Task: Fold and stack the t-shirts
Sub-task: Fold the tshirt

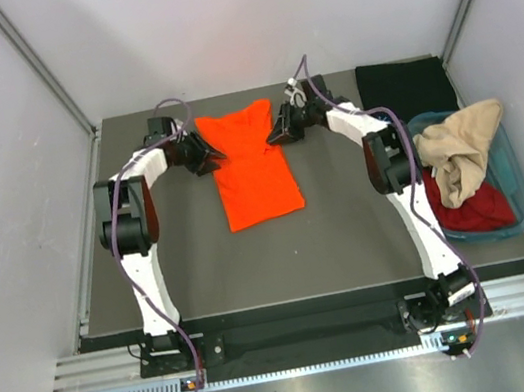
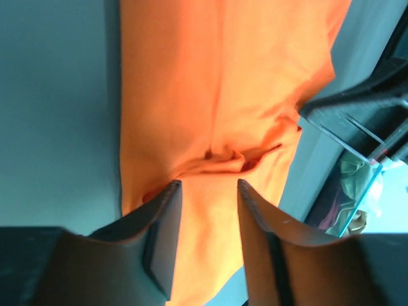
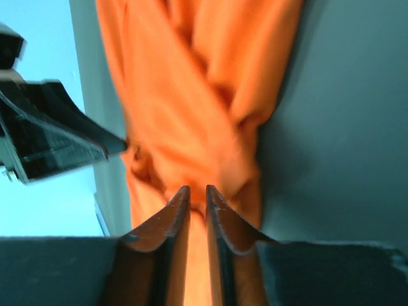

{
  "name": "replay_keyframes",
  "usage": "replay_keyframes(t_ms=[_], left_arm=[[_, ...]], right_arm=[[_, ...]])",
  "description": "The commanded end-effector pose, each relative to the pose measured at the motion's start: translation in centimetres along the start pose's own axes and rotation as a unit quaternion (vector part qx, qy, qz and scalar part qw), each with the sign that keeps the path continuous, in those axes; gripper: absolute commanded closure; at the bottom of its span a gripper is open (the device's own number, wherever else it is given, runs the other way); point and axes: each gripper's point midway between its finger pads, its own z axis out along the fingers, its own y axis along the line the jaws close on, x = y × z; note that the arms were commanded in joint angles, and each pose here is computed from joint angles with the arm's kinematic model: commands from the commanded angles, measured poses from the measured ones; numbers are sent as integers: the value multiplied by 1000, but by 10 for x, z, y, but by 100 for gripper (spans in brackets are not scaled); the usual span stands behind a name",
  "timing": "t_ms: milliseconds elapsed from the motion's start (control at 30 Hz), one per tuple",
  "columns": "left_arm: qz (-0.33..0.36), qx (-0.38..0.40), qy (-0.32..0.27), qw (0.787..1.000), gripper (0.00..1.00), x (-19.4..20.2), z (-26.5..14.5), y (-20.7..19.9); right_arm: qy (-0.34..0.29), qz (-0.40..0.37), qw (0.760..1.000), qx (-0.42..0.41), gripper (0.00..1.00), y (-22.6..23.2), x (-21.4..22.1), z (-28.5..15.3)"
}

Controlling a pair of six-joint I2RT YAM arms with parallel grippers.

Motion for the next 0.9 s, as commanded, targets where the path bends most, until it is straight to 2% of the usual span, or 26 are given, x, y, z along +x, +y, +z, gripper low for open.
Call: replay_keyframes(t_ms=[0,33,133,200,233,300,333,400,433,533,633,867], left_arm=[[60,10,-46,997,54,-22,-50,-46],[65,-2,-54,996,52,-22,-56,-46],[89,-23,-61,994,40,-12,-82,-48],[97,-40,-65,992,30,2,-99,-42],[87,-52,-50,994,28,19,-99,-27],[90,-42,-47,994,25,38,-113,-31],[76,-50,-24,996,25,59,-110,-15],[71,-44,-8,996,25,82,-116,-13],[55,-58,14,997,25,103,-113,6],[31,-49,25,998,25,135,-119,17],[-3,-55,33,998,25,157,-120,27],[-89,-90,46,991,27,178,-112,52]], right_arm=[[-23,-92,995,7,76,68,-22,-69],[-28,-94,995,22,59,64,-26,-81],[-38,-98,993,46,41,64,-22,-113],[-25,-92,994,55,35,63,-5,-125],[-5,-77,995,62,31,54,11,-126],[9,-89,995,51,29,62,26,-135],[27,-75,995,58,29,50,44,-135],[35,-86,994,50,28,55,57,-142],[47,-77,995,50,29,51,72,-145],[69,-61,995,38,30,44,102,-149],[84,-45,995,35,31,35,128,-150],[103,2,994,21,37,18,169,-145]])
